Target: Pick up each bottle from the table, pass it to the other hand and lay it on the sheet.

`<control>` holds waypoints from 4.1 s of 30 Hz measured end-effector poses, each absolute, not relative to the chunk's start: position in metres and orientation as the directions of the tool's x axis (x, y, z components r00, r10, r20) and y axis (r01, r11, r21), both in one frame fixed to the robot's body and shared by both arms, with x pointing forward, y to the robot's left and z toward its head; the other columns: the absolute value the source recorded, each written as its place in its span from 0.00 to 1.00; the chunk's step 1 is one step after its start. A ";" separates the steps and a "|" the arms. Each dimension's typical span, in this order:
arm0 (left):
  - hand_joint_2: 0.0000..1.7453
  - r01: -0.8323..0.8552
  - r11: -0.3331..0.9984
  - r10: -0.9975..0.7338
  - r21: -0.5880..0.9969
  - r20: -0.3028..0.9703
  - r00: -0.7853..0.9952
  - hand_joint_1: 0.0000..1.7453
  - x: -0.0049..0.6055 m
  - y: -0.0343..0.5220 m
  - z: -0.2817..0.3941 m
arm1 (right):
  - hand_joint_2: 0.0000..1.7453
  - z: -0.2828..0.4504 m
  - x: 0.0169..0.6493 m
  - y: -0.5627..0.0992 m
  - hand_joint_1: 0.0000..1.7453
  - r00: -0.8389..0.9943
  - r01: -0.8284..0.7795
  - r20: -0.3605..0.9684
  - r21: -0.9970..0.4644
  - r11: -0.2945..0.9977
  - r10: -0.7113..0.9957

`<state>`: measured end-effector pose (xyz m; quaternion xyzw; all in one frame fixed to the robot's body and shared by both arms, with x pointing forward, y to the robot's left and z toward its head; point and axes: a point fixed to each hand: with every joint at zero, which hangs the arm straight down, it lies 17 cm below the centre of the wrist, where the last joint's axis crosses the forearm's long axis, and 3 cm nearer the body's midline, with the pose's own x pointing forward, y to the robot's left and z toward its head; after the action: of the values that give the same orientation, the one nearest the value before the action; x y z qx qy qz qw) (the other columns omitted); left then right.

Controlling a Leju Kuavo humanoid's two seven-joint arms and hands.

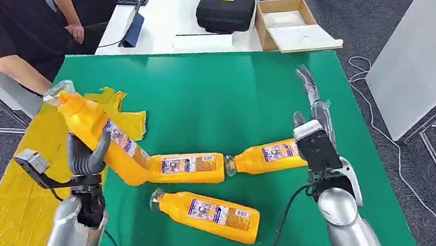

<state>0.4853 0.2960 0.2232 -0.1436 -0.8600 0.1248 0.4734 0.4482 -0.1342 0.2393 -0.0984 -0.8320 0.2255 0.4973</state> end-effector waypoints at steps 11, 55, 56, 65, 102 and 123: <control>1.00 -0.667 0.448 -0.891 0.595 0.359 -0.278 1.00 0.508 0.386 0.281 | 0.00 0.235 0.449 -0.119 0.00 -0.493 -0.122 0.777 -0.508 0.853 0.392; 1.00 -0.397 -0.246 -0.902 0.884 -0.359 -0.241 0.00 0.524 0.251 0.118 | 0.00 0.199 0.456 -0.021 0.00 -0.514 -0.406 0.795 -0.557 0.725 0.323; 1.00 -0.391 -0.245 -0.902 0.887 -0.357 -0.245 0.00 0.523 0.250 0.115 | 0.00 0.199 0.456 -0.019 0.00 -0.514 -0.411 0.795 -0.558 0.721 0.322; 0.00 -0.347 -0.253 -0.921 0.903 -0.335 -0.200 0.00 0.530 0.260 0.104 | 0.00 0.189 0.453 -0.013 0.00 -0.506 -0.432 0.799 -0.561 0.706 0.326; 0.00 -0.654 0.756 -0.456 0.042 0.750 -0.479 0.00 0.476 0.505 0.276 | 1.00 0.102 0.448 -0.213 0.00 -0.368 -0.219 0.494 -0.869 0.443 0.787; 0.00 -0.606 0.794 -0.450 0.055 0.723 -0.524 0.00 0.505 0.486 0.305 | 1.00 0.058 0.386 -0.362 0.00 -0.296 -0.411 0.268 -0.902 0.131 0.917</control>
<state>0.5045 0.4857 0.3053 0.3045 -0.8669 0.1022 0.3813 0.3860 -0.3617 0.0579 -0.2423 -0.5217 0.6130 0.5417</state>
